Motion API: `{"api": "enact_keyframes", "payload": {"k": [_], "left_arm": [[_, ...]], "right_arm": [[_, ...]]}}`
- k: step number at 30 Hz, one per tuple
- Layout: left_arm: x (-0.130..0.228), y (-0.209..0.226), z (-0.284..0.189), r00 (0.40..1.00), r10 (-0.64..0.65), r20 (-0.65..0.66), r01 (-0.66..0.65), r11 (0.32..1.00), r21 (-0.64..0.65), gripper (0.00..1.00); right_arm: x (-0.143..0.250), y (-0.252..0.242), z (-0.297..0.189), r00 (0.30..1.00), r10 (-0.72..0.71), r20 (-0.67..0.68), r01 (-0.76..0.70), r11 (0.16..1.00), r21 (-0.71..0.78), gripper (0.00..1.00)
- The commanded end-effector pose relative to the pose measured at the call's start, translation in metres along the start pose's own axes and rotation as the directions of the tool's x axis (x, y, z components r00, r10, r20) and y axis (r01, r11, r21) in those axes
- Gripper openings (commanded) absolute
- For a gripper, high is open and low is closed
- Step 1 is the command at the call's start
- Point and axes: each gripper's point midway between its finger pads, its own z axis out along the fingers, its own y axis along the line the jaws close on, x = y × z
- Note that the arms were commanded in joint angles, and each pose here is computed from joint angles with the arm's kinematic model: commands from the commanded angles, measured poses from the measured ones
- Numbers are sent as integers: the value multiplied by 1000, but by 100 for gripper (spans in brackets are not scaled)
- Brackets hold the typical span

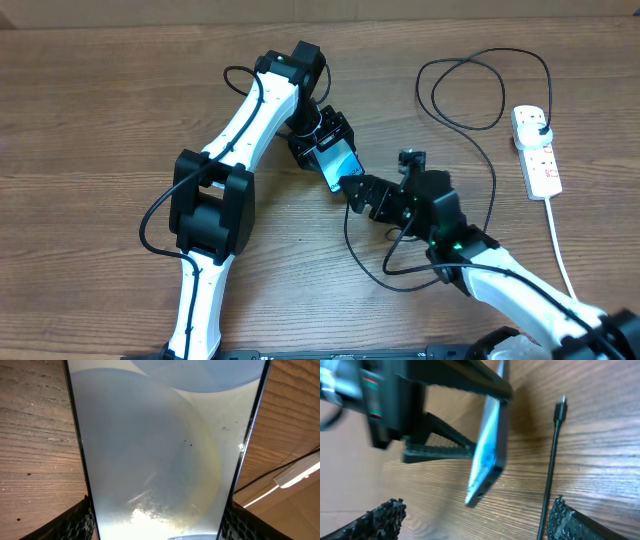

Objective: Plug charger to phone and switch on socket

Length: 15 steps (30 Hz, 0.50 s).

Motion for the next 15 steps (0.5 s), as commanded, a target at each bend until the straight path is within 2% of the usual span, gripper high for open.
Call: {"api": "enact_keyframes", "payload": {"k": [1, 8, 12, 15], "left_arm": [[1, -10, -6, 1000, -11, -13, 12, 999, 42, 4], [2, -11, -6, 1000, -19, -17, 19, 999, 44, 4], [2, -11, -6, 1000, -20, -18, 21, 999, 44, 4], [2, -11, -6, 999, -40, -18, 41, 998, 45, 4]], "right_arm": [[-9, -2, 13, 999, 24, 37, -25, 999, 26, 89], [-22, 3, 42, 999, 35, 33, -37, 998, 49, 85], [-33, 5, 49, 997, 47, 66, -52, 996, 66, 77], [-34, 3, 51, 996, 52, 72, -57, 996, 76, 68]]}}
